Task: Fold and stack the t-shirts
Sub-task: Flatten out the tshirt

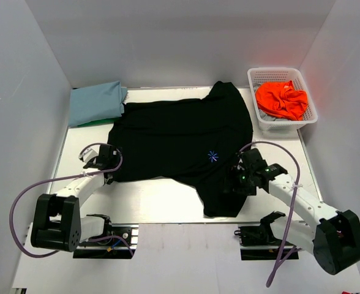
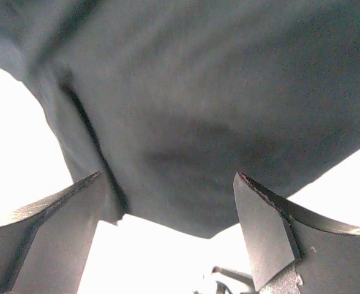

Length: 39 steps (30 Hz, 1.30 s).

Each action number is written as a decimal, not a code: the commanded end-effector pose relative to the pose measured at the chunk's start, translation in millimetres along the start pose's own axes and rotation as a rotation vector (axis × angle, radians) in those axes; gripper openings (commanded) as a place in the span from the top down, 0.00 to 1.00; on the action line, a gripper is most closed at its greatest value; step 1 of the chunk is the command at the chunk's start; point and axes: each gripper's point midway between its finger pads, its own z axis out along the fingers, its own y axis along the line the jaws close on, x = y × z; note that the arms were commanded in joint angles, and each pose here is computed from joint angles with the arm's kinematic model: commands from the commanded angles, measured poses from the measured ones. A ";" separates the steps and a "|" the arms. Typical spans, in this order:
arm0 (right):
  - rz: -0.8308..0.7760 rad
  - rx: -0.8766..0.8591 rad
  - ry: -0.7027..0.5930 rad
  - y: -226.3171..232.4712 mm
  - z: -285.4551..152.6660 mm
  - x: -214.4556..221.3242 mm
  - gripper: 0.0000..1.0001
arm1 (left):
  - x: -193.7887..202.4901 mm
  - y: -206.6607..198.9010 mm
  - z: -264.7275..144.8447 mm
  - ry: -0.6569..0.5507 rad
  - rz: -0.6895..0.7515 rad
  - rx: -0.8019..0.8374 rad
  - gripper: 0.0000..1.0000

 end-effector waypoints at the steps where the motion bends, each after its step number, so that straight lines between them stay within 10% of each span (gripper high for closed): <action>1: 0.015 0.034 0.147 0.4 -12.0 35.8 0.10 | 6.9 4.3 -5.9 0.046 0.009 -0.010 1.00; 18: 0.114 0.316 0.207 -13.1 9.9 69.1 0.13 | -59.5 -37.3 -58.3 -0.101 -0.112 0.104 1.00; 21: 0.187 0.361 0.166 -18.9 16.5 65.0 0.37 | -63.9 -42.9 -60.0 -0.100 -0.110 0.102 1.00; 22: 0.216 0.389 0.137 -23.3 13.8 61.3 0.71 | -71.8 -43.5 -63.2 -0.126 -0.124 0.094 1.00; 25: 0.335 0.478 0.042 -36.3 -4.8 51.9 1.00 | -73.8 -35.8 -60.0 -0.128 -0.136 0.039 1.00; 39: 0.564 0.447 -0.354 -43.8 -120.9 6.6 1.00 | -82.6 -2.6 -45.2 -0.157 -0.211 -0.127 1.00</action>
